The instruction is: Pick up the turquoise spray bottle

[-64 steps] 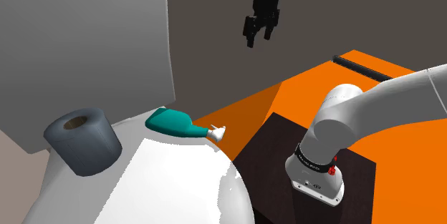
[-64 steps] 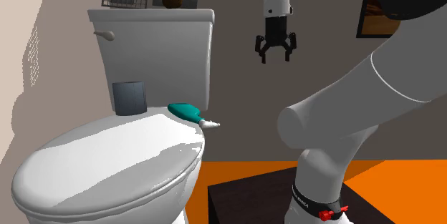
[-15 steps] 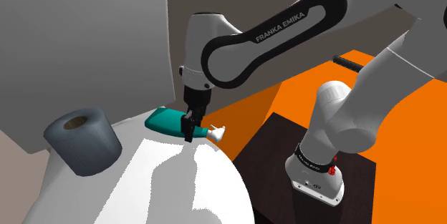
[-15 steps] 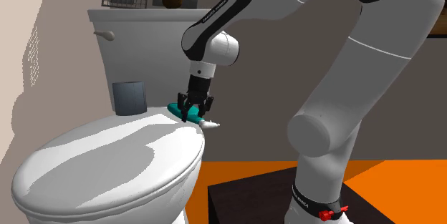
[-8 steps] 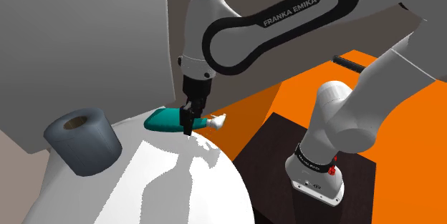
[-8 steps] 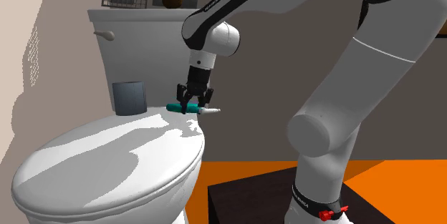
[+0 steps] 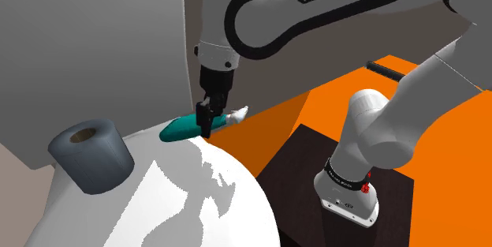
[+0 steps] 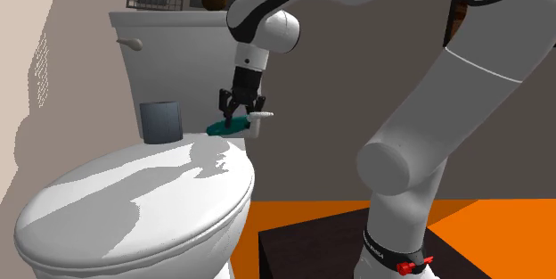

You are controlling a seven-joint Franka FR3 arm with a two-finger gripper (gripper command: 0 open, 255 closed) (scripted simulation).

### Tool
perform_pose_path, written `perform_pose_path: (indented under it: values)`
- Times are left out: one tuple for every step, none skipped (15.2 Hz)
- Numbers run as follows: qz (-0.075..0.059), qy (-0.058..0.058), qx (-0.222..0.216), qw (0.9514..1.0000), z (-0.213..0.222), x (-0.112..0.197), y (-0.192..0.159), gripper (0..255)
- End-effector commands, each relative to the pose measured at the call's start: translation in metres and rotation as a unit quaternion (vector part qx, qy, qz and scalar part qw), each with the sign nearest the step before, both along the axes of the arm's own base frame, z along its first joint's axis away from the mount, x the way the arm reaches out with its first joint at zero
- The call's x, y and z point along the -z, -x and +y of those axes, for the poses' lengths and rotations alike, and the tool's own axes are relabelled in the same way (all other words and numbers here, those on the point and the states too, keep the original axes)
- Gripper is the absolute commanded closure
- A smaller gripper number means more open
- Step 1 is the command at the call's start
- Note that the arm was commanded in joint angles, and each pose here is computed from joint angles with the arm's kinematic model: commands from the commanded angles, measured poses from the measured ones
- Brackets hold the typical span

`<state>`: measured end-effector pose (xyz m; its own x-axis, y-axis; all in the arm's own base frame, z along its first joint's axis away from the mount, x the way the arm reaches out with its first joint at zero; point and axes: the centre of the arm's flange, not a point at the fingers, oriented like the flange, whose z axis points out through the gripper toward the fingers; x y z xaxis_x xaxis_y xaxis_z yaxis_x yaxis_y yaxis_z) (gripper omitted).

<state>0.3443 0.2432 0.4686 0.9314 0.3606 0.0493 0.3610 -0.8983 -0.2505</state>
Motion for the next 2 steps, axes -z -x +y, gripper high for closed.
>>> perform_pose_path:
  values:
    - [0.000, 0.000, 0.000, 1.0000, 0.0004, -0.0053, -0.0001, 255]
    - [0.000, 0.000, 0.000, 1.0000, 0.0004, -0.0052, -0.0002, 255]
